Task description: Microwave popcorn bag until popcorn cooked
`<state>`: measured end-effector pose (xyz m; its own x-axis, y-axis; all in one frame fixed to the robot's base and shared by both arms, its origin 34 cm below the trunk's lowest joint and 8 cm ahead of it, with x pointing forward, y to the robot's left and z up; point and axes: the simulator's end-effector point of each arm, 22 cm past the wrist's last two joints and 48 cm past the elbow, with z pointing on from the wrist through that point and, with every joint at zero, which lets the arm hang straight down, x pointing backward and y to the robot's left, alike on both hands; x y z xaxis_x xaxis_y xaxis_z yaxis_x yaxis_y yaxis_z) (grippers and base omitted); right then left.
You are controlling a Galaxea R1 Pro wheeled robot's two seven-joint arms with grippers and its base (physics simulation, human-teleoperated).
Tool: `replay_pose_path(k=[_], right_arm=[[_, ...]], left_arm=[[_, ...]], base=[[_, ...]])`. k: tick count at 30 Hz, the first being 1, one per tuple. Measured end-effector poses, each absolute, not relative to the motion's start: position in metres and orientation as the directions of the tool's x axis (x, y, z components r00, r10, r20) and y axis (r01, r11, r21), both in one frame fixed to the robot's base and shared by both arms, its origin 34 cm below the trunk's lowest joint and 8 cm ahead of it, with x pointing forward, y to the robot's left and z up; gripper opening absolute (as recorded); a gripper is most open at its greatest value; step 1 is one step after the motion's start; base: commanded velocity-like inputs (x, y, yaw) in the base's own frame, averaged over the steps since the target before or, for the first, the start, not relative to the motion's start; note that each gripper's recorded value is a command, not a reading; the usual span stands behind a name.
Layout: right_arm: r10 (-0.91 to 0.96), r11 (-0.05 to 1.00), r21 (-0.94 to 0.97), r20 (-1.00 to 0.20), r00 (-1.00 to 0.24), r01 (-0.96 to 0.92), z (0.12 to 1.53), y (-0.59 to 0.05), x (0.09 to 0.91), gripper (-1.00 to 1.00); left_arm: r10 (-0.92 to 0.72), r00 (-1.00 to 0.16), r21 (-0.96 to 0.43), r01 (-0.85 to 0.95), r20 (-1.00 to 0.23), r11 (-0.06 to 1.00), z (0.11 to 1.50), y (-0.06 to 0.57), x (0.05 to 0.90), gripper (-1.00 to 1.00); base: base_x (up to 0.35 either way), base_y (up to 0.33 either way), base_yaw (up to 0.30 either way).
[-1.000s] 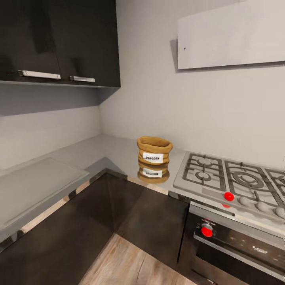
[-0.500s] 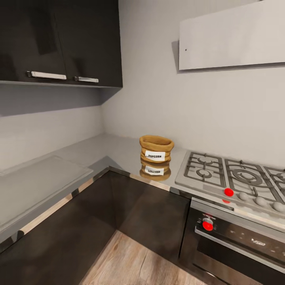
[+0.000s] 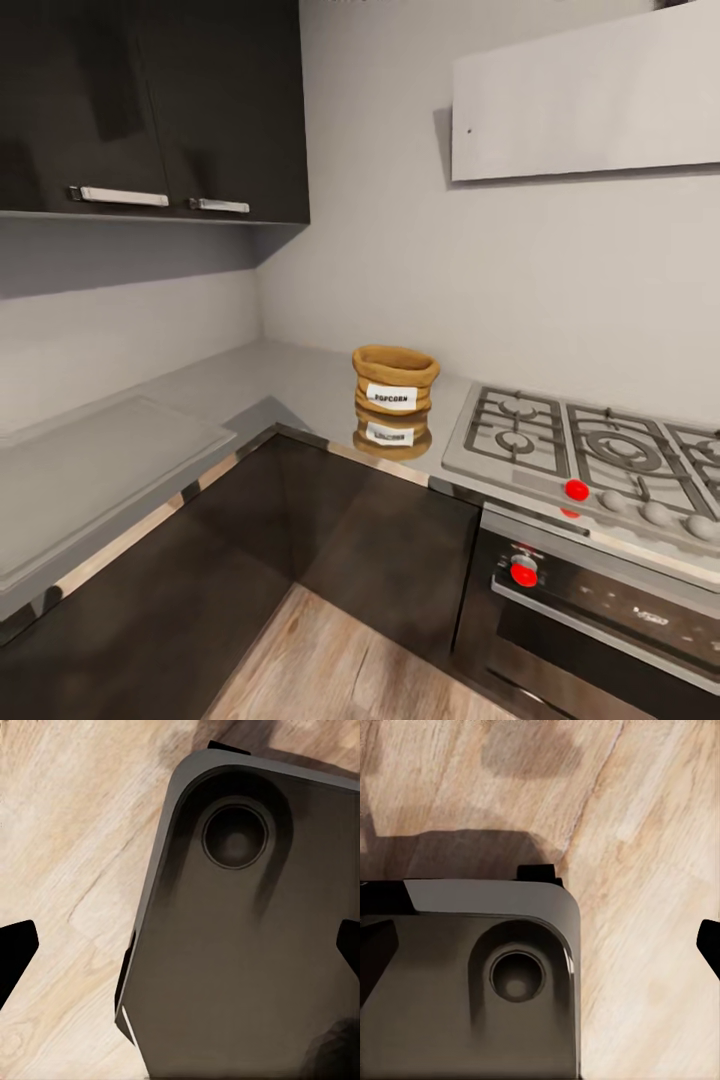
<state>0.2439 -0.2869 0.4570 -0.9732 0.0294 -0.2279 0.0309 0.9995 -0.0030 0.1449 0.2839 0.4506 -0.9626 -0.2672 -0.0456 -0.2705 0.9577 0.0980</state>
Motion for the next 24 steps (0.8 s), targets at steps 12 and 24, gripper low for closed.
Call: replay_pose_path(k=[12, 24], right_arm=[[0.029, 1.000, -0.006, -0.226, -0.974, 0.031, 0.469, -0.290, 0.244, 1.00], [0.027, 1.000, -0.007, -0.227, -0.973, 0.030, 0.488, -0.291, 0.244, 1.00]], left_arm=[[-0.267, -0.963, 0.100, -0.270, -0.047, 0.958, 0.462, 0.286, 0.145, 1.00], [-0.266, -0.963, 0.099, -0.269, -0.047, 0.958, 0.481, 0.286, 0.145, 1.00]], base=[[0.000, 0.000, 0.000], [0.000, 0.000, 0.000]])
